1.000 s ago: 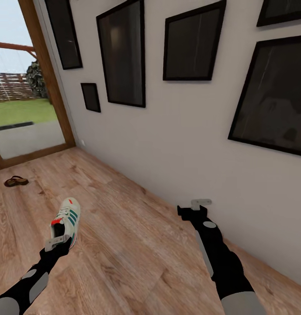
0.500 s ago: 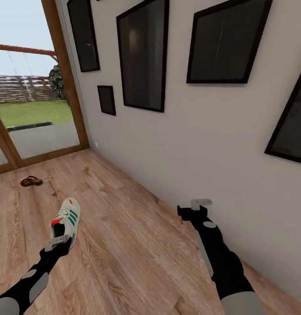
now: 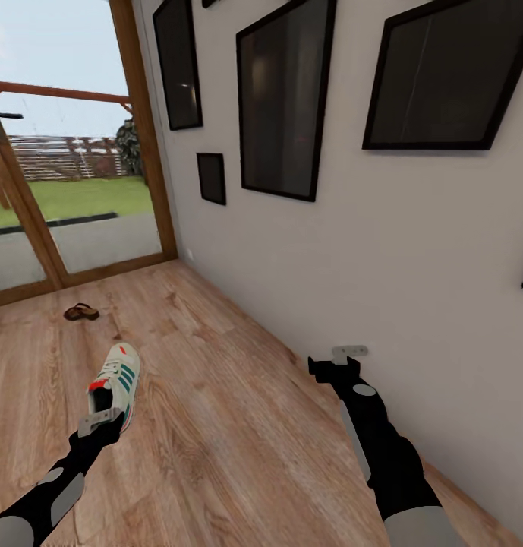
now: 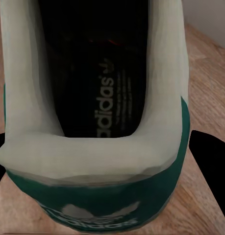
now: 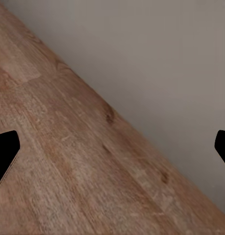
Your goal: Pick up the two gym shoes and the two sandals from the corridor floor and place them onto the hallstand (shoe rack) in the corridor, making sure they are on the rack and not on the floor. Arrange them so the two gym shoes are next to each other and the two sandals are next to each other.
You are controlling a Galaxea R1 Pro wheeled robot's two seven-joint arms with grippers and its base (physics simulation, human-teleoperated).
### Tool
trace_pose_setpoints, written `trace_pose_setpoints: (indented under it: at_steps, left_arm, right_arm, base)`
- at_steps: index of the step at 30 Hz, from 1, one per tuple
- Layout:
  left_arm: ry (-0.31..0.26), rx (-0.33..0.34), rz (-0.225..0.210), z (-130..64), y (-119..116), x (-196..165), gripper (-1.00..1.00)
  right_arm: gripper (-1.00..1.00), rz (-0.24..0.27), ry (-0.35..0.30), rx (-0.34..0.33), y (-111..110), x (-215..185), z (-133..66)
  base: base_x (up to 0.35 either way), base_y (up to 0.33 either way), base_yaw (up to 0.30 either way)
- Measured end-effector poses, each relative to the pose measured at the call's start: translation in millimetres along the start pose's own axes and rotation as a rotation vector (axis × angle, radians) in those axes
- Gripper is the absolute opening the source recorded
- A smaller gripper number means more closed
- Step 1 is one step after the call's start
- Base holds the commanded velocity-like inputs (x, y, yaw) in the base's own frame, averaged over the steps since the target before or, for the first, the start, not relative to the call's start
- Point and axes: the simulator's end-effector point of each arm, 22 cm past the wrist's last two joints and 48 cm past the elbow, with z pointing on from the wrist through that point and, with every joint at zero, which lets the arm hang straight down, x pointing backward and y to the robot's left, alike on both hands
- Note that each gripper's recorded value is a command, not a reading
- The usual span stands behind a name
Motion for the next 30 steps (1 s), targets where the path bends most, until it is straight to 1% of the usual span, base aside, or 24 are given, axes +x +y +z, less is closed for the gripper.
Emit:
trace_pose_setpoints:
  at_steps: [30]
  left_arm:
    - [-0.03,0.005,-0.007,-3.5,-3,-17,-1.0]
  right_arm:
    - [1.0,0.0,-0.032,0.001,0,-17,-9.3]
  base:
    - [0.0,0.0,0.223]
